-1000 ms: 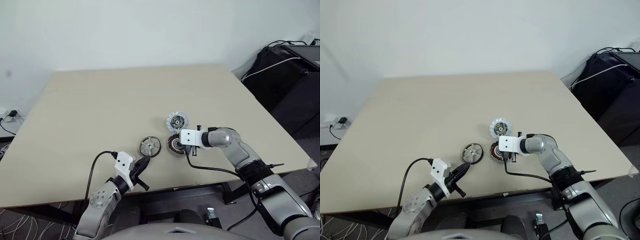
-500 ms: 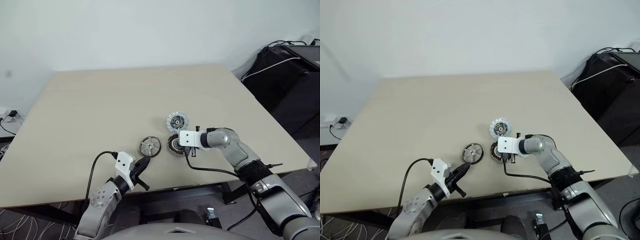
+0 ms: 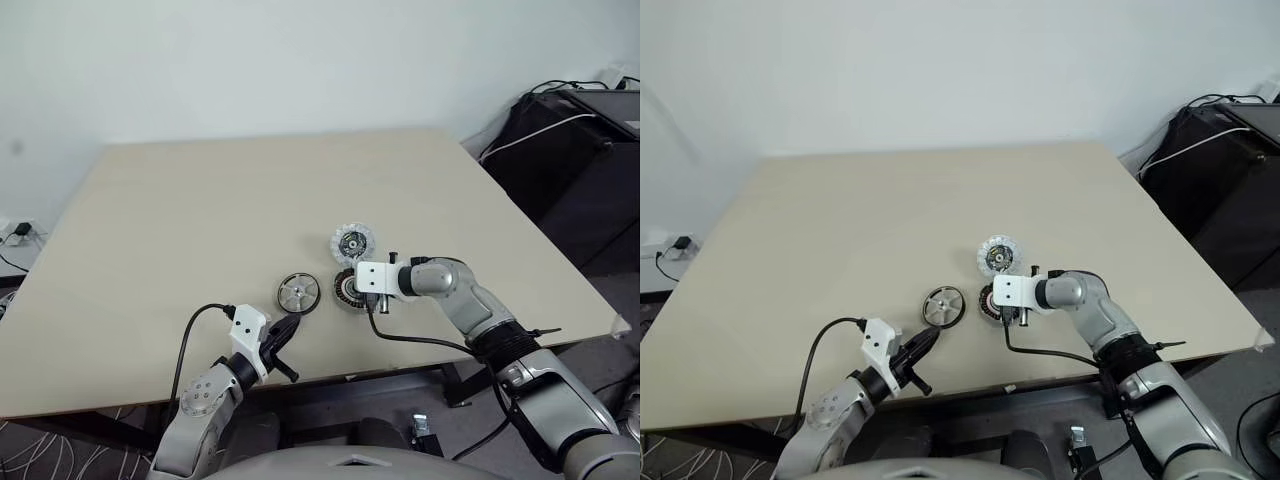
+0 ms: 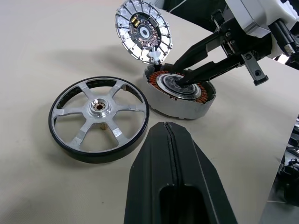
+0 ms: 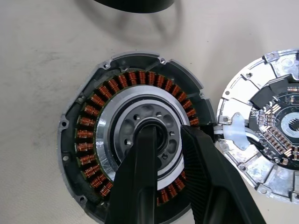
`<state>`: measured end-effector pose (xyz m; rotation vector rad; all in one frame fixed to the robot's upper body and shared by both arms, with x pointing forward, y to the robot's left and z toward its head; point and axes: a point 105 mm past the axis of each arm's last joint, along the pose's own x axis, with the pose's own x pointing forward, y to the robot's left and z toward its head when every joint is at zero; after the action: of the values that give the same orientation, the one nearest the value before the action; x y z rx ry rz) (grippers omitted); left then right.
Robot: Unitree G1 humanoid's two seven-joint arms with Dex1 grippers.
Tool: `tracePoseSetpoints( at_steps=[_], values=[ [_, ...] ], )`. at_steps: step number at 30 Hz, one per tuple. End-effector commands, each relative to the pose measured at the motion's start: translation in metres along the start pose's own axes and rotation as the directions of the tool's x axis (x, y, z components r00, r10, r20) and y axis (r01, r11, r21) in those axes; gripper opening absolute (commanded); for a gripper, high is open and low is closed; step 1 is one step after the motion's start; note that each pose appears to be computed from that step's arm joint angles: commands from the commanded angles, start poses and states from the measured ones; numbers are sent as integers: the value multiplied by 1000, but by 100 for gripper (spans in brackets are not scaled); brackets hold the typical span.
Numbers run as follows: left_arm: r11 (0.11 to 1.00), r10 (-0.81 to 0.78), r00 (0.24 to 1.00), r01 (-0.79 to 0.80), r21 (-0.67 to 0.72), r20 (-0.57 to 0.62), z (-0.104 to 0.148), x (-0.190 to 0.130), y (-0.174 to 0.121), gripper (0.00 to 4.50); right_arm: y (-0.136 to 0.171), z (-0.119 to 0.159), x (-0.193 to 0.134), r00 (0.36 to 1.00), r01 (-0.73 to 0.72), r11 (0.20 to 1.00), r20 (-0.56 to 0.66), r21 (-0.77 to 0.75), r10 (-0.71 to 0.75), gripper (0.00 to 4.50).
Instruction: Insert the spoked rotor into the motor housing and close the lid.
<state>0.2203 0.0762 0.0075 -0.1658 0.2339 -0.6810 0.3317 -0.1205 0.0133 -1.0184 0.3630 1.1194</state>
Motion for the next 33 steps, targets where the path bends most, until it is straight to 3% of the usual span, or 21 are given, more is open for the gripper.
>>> tracePoseSetpoints(
  at_steps=[1,4,16,24,33],
  values=[
    [1000,-11,999,10,17,49,12,2,-2,0,-10,7,-2,999,35,999,26,-18,-34,73],
    [1000,-11,999,10,16,46,9,2,-2,0,-9,6,-2,999,32,999,26,-16,-31,3],
    [1000,-13,999,12,18,51,12,4,-1,0,-8,4,-5,999,30,999,26,-18,-29,3],
    [1000,-16,998,14,22,56,16,4,-3,0,-6,6,-6,999,15,991,31,-130,-11,3],
    [1000,-14,998,13,19,57,17,2,-3,0,-2,6,-3,999,-17,988,29,-154,22,3]
  ],
)
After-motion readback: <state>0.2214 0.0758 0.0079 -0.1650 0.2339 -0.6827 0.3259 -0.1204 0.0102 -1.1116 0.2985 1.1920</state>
